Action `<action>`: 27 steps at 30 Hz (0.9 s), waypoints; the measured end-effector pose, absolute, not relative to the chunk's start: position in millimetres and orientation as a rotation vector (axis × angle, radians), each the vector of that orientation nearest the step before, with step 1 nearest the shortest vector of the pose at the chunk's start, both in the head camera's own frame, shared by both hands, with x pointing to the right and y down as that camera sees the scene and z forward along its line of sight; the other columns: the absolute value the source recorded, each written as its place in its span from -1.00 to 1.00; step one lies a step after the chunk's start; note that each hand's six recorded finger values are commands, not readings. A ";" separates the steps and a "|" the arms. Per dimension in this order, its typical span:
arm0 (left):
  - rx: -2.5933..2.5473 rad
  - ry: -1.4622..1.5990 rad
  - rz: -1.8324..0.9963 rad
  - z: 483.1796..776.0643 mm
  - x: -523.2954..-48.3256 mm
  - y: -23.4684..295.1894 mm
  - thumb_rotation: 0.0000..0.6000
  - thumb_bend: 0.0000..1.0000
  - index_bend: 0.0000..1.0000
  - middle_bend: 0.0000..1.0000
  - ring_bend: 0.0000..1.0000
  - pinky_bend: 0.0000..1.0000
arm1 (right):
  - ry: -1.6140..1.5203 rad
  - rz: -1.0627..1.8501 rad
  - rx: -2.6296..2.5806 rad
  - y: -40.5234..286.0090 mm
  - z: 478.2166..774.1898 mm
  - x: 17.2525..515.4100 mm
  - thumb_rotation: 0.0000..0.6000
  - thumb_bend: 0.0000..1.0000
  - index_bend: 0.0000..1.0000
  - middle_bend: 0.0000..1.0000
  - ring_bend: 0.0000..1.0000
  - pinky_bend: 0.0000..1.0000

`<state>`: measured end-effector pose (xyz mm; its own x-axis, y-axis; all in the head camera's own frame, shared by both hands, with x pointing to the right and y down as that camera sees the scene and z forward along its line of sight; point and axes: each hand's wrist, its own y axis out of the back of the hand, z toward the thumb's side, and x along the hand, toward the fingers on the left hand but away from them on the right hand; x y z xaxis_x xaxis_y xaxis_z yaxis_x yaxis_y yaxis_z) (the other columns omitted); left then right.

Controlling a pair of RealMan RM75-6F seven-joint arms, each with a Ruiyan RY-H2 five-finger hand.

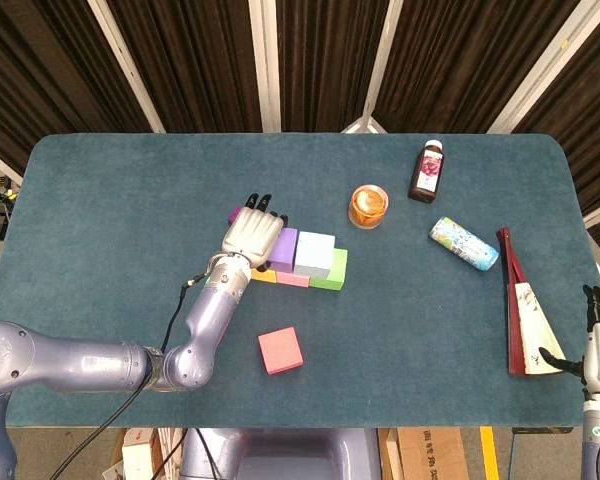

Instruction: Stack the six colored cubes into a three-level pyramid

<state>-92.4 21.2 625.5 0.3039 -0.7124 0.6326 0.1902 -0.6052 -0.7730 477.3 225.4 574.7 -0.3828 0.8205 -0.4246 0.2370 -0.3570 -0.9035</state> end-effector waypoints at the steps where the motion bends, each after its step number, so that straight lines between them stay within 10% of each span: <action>1: -1.767 0.472 -1.415 625.9 -92.4 21.3 1.00 -0.22 -0.39 -0.36 -1.00 -1.00 | -1.437 1.789 -1.400 225.4 574.4 477.6 1.00 -0.81 -0.93 -0.86 -0.99 -1.00; 27: -1.762 0.467 -1.415 629.5 -89.4 23.8 1.00 -0.24 -0.43 -0.42 -1.00 -1.00 | -1.442 1.796 -1.394 225.5 574.4 478.3 1.00 -0.81 -0.93 -0.86 -0.99 -1.00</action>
